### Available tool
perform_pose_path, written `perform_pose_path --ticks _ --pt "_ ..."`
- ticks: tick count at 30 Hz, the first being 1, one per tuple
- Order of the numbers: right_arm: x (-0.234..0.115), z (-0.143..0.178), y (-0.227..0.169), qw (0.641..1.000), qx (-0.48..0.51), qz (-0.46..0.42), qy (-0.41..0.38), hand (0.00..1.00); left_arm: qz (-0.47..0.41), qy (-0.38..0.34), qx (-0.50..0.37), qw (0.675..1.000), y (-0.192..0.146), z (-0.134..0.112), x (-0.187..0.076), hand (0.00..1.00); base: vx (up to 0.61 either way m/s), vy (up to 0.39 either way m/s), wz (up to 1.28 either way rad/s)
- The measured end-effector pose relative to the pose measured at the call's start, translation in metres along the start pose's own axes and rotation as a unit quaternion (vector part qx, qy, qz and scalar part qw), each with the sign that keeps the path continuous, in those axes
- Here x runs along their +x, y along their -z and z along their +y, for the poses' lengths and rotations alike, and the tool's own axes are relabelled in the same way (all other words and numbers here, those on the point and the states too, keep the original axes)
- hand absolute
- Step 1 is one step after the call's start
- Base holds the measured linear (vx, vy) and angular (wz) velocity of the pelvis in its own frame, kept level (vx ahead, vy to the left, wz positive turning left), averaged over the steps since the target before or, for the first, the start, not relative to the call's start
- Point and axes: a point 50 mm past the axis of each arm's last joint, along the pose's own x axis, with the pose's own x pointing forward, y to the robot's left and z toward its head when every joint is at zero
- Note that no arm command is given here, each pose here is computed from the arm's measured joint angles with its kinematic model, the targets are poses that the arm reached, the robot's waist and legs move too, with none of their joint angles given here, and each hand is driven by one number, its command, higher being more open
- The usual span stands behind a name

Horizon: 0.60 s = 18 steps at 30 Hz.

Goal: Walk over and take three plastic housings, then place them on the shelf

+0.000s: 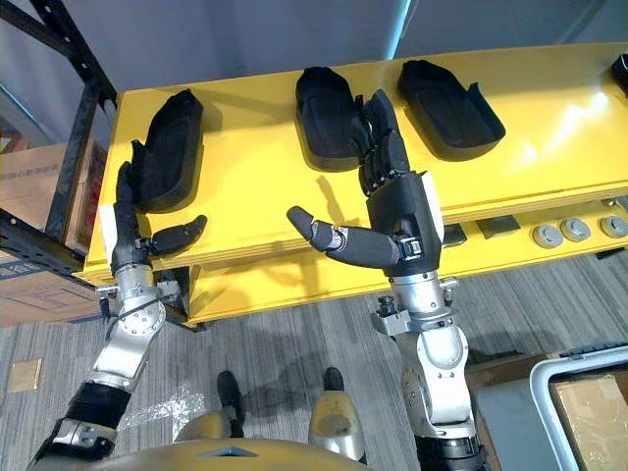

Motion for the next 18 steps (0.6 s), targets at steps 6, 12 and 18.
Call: perform_pose_path --ticks 6,12,18 --pt "0.0 -0.003 -0.002 1.0 -0.006 0.001 -0.007 1.0 0.008 -0.057 -0.001 0.998 0.002 0.007 0.016 1.0 -0.02 -0.011 -0.12" --pt "0.002 -0.003 -0.005 1.0 0.002 0.0 -0.015 1.0 -0.01 -0.082 -0.014 0.996 -0.006 0.008 0.034 1.0 -0.01 -0.006 -0.07" --pt "0.002 -0.002 -0.007 1.0 0.002 -0.003 -0.017 1.0 -0.019 -0.087 -0.04 0.995 -0.012 0.009 0.035 1.0 0.03 -0.006 0.0"
